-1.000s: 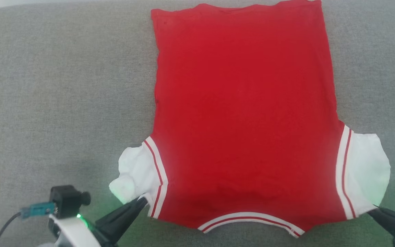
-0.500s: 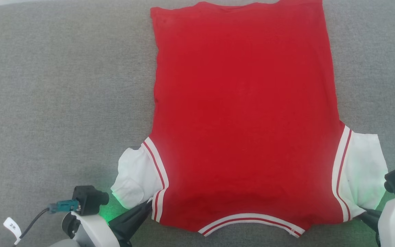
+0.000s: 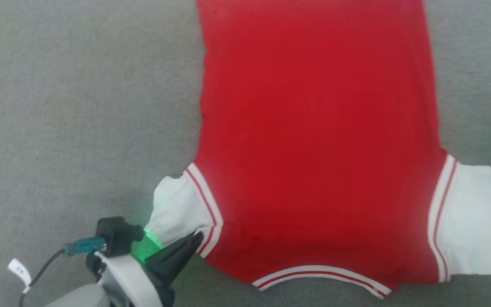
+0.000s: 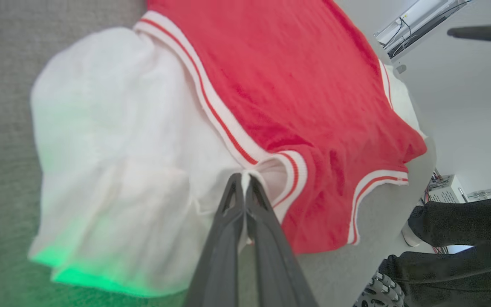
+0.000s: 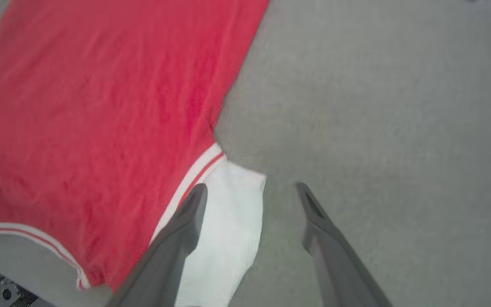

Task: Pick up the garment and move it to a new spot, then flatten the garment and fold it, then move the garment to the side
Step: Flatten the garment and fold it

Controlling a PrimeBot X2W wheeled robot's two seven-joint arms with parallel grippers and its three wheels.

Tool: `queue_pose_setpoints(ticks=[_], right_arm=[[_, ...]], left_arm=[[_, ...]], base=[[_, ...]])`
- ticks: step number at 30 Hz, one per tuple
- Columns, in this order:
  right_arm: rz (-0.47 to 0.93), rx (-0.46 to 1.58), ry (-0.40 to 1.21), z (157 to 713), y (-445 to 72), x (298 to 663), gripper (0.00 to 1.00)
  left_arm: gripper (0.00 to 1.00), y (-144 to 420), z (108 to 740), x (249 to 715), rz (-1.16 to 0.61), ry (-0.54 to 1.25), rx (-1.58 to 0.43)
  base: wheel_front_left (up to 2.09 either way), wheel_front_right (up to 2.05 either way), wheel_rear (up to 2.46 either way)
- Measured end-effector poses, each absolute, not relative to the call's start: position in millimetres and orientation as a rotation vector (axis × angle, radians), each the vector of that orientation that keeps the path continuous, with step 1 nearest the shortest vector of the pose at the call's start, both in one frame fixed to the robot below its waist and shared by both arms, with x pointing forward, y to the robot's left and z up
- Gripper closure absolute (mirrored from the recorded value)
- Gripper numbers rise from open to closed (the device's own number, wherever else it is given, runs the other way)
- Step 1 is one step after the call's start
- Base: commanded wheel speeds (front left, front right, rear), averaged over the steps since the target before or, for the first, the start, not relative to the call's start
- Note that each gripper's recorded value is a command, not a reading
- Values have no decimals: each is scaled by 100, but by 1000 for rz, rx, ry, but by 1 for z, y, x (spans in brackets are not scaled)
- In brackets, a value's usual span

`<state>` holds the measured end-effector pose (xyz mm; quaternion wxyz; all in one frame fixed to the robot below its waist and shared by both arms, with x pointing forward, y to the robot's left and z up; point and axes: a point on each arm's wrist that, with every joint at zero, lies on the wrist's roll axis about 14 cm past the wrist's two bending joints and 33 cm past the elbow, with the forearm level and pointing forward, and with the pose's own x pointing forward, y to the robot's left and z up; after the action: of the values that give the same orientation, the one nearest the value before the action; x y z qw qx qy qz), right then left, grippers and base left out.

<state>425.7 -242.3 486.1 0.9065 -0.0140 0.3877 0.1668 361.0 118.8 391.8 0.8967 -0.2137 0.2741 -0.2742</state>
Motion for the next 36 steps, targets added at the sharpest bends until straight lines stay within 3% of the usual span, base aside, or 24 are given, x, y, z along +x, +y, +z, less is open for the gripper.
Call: queue_pose_setpoints(ticks=[7,8,10,16,29,30,31,32,36], right_arm=[[287,-70,715,502,-238,541,0],[287,-70,715,502,-238,541,0],[258,-90,766,488,-228,585,0],[216,-140,865,456,-204,650,0],[179,-132,1099,360,-178,689,0],[180,-124,1107,357,-177,689,55],[182,-128,1110,357,-176,689,88],[184,-128,1111,356,-175,689,100],[195,-115,1089,360,-169,691,100]], left_arm=[[100,109,392,369,-589,554,-453],[100,109,392,369,-589,554,-453],[100,108,386,372,-580,566,-463],[100,112,373,378,-548,597,-482],[100,119,355,384,-514,636,-511],[100,119,354,385,-516,639,-510],[100,119,353,385,-517,640,-511],[100,118,353,385,-519,641,-511],[100,117,355,386,-525,634,-510]], base=[[0,0,0],[0,0,0],[0,0,0],[0,0,0],[0,0,0],[0,0,0],[0,0,0],[0,0,0],[0,0,0]])
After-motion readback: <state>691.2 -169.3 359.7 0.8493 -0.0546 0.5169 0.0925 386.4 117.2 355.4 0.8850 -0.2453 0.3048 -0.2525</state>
